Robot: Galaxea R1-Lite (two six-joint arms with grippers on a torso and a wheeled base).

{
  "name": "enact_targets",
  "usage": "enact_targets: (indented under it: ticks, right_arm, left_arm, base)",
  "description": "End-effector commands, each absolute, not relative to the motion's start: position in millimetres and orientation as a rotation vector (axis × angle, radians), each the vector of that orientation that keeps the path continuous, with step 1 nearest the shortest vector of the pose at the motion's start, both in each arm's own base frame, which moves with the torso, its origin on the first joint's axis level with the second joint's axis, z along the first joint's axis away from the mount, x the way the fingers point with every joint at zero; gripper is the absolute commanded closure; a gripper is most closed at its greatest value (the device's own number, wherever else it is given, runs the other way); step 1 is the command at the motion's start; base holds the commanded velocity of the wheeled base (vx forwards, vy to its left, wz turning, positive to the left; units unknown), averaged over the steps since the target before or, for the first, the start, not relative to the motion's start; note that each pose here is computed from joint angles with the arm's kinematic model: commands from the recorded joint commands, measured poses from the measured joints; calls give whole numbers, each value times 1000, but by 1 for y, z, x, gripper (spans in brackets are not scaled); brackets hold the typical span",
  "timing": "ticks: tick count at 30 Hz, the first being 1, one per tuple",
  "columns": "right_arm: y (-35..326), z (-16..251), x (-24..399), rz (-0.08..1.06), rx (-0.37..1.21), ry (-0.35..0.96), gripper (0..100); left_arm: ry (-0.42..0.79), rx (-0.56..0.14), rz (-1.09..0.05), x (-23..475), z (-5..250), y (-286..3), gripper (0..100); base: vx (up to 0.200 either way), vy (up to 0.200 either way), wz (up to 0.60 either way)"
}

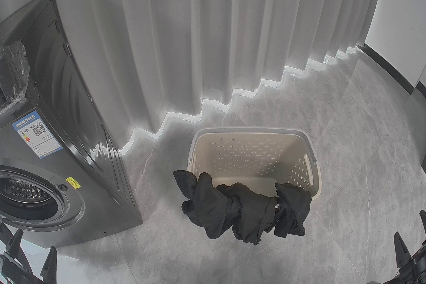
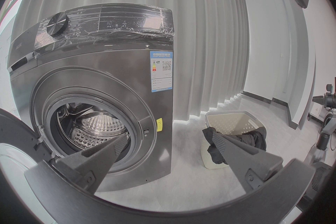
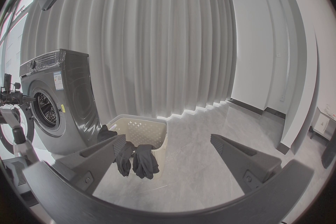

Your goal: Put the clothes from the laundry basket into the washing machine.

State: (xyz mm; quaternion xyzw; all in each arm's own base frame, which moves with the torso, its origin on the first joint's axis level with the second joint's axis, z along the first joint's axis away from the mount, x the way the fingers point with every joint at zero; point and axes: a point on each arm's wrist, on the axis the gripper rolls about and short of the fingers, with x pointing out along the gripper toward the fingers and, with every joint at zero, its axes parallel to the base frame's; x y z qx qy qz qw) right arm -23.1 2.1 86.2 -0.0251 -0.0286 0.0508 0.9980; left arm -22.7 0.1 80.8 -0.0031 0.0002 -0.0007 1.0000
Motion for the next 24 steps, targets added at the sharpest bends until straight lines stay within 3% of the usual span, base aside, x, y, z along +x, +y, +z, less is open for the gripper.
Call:
enact_targets:
  ticks: [1, 16, 20, 24]
  right_arm:
    - [2, 81, -23, 103, -48, -56, 0]
    - [2, 83, -23, 112, -43, -74, 0]
    - [2, 129, -38, 118, -22, -200, 0]
    - [2, 146, -28, 216, 83, -66, 0]
  left_arm:
    - [2, -8, -2, -23, 76, 0, 0]
    - [3, -5, -2, -23, 76, 0, 0]
    - [2, -5, -2, -23, 76, 0, 0]
    - [3, -5, -3, -23, 76, 0, 0]
  base:
    - [0, -200, 0]
    - [0, 0, 0]
    - [0, -50, 0]
    - [0, -100, 0]
